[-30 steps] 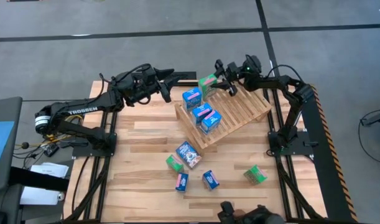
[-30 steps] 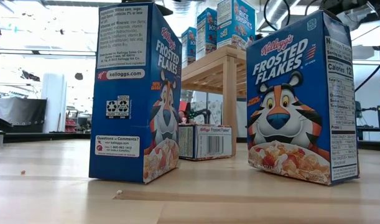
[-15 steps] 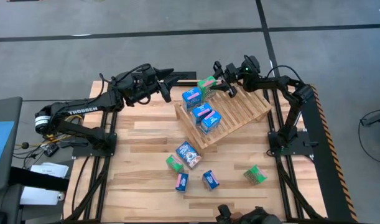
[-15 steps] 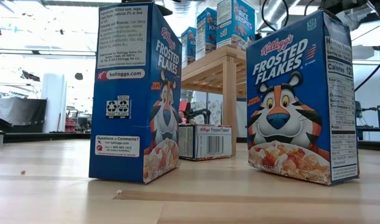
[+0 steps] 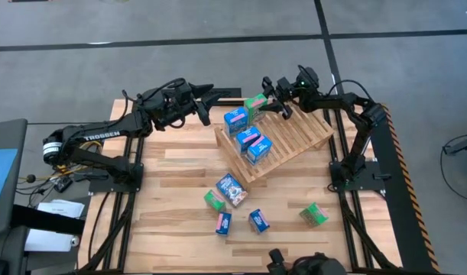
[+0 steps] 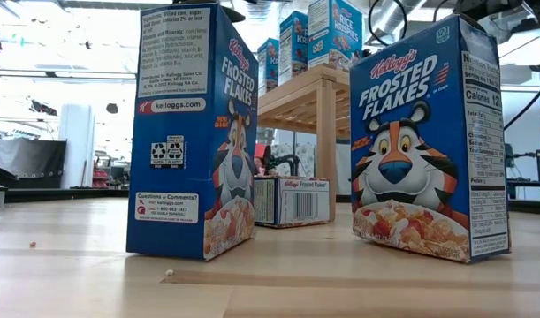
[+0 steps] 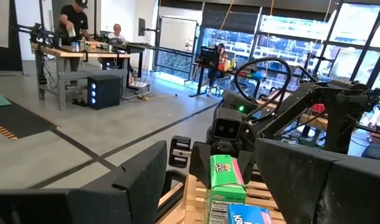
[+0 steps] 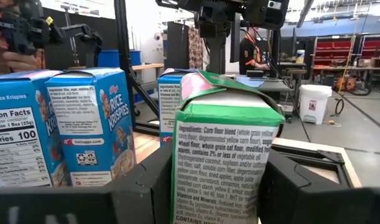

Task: Stack cereal on shelf
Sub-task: Put the top green cereal box on the shelf, then put the right green cereal box aligned with the other green cereal box on the shelf

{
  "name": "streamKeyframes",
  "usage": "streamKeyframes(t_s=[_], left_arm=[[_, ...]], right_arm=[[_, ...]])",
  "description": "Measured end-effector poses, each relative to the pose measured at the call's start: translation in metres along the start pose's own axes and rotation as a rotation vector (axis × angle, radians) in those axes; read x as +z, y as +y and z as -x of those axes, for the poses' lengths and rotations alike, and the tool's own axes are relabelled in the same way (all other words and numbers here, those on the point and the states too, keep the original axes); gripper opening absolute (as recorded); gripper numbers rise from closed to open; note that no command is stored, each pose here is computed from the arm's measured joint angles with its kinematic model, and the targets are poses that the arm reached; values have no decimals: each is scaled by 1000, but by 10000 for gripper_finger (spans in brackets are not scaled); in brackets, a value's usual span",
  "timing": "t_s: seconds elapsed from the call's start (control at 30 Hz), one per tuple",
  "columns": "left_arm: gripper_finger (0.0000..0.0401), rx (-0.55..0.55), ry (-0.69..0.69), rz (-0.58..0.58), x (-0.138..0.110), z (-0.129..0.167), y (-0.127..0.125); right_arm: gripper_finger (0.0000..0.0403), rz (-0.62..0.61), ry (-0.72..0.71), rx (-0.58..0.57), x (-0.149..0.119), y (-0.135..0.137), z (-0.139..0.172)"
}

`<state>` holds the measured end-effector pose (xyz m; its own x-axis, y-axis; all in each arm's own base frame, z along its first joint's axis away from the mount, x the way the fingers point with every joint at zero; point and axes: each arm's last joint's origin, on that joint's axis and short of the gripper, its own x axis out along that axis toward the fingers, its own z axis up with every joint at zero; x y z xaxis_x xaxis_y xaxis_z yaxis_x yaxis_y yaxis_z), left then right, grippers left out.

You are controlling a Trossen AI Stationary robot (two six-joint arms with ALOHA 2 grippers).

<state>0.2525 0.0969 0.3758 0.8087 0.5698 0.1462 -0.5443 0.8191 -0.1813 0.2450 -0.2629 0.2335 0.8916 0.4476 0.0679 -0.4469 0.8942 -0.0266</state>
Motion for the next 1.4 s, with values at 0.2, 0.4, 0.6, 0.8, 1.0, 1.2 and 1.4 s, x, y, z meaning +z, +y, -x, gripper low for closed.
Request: streamKeyframes(t_s=[0.2, 0.4, 0.6, 0.8, 1.0, 1.2, 1.4], left_arm=[[233, 1, 7, -2, -1, 0, 0], [233, 3, 20, -6, -2, 0, 0], [233, 2, 20, -6, -2, 0, 0], [233, 2, 20, -6, -2, 0, 0], [233, 2, 20, -5, -2, 0, 0], [233, 2, 20, 3, -2, 0, 0], [233, 2, 21, 4, -2, 0, 0]], right_arm=[[231, -52, 13, 7, -5, -1, 1], [261, -44, 12, -20, -4, -3, 11], [263, -57, 12, -43, 5, -4, 25], [276, -99, 25, -12, 4, -3, 27], [291, -140, 45, 19, 4, -3, 37], [292, -196, 52, -10, 6, -5, 57], [292, -218, 43, -87, 15, -9, 84]])
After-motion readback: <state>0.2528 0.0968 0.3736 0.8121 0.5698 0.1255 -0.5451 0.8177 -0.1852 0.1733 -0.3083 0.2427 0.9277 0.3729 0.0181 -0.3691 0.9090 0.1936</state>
